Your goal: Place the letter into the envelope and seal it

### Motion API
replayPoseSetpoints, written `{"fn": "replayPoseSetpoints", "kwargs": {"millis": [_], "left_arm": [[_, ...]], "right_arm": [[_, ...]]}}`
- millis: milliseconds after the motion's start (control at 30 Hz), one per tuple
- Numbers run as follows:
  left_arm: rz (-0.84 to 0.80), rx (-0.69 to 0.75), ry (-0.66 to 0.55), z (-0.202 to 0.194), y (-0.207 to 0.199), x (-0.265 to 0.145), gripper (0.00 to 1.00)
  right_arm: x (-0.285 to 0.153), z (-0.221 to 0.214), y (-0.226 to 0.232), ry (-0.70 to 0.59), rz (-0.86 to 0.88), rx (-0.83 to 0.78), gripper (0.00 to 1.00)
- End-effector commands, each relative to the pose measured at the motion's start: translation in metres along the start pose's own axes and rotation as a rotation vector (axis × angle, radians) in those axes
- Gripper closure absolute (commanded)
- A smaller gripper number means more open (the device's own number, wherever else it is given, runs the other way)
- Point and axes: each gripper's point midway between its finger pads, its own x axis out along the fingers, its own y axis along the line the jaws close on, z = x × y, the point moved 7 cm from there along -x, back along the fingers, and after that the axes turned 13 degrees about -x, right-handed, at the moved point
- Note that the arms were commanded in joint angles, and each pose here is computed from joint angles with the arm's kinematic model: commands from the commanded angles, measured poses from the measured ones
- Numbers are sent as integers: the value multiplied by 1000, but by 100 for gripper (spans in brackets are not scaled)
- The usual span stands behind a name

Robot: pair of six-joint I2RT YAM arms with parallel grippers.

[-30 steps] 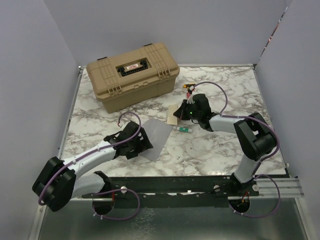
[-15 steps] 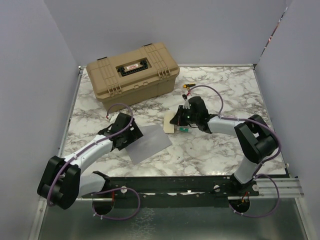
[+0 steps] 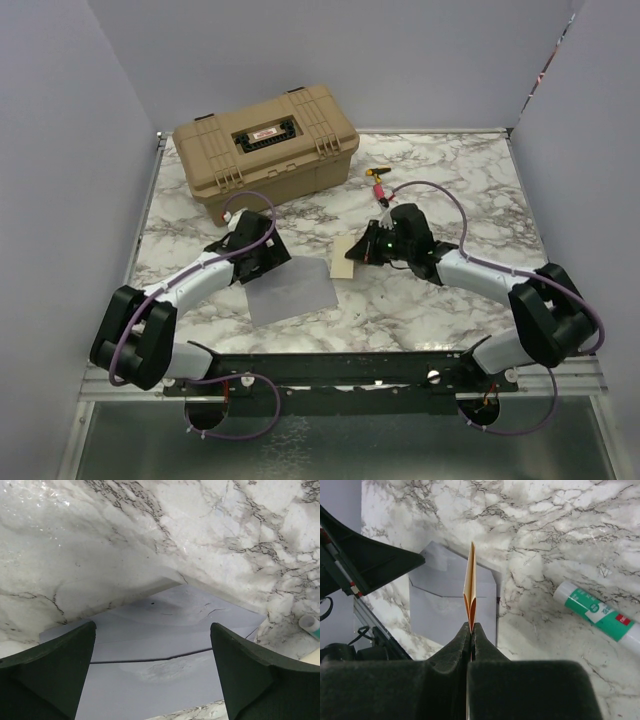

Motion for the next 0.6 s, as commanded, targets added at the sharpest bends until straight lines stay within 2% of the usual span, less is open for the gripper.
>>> {"fn": "replayPoseSetpoints", "kwargs": {"millis": [0, 233, 333, 400, 433, 567], "left_arm": [[-33, 24, 9, 4, -6, -12, 3], [60, 51, 5, 1, 21, -44, 3], [-12, 75, 149, -20, 25, -53, 17], [-30, 104, 248, -33, 31, -53, 35], [-23, 118, 289, -39, 34, -52, 41], [-32, 205, 422, -63, 35, -55, 49]], "right_arm": [[-14, -5, 4, -11, -7, -8, 99], [-2, 6, 8, -14, 11, -60, 99], [8, 20, 11, -44, 16, -73, 99], [15, 29, 14, -68, 24, -75, 99], [18, 34, 15, -82, 24, -74, 99], [30, 50, 16, -103, 5, -68, 100]]}}
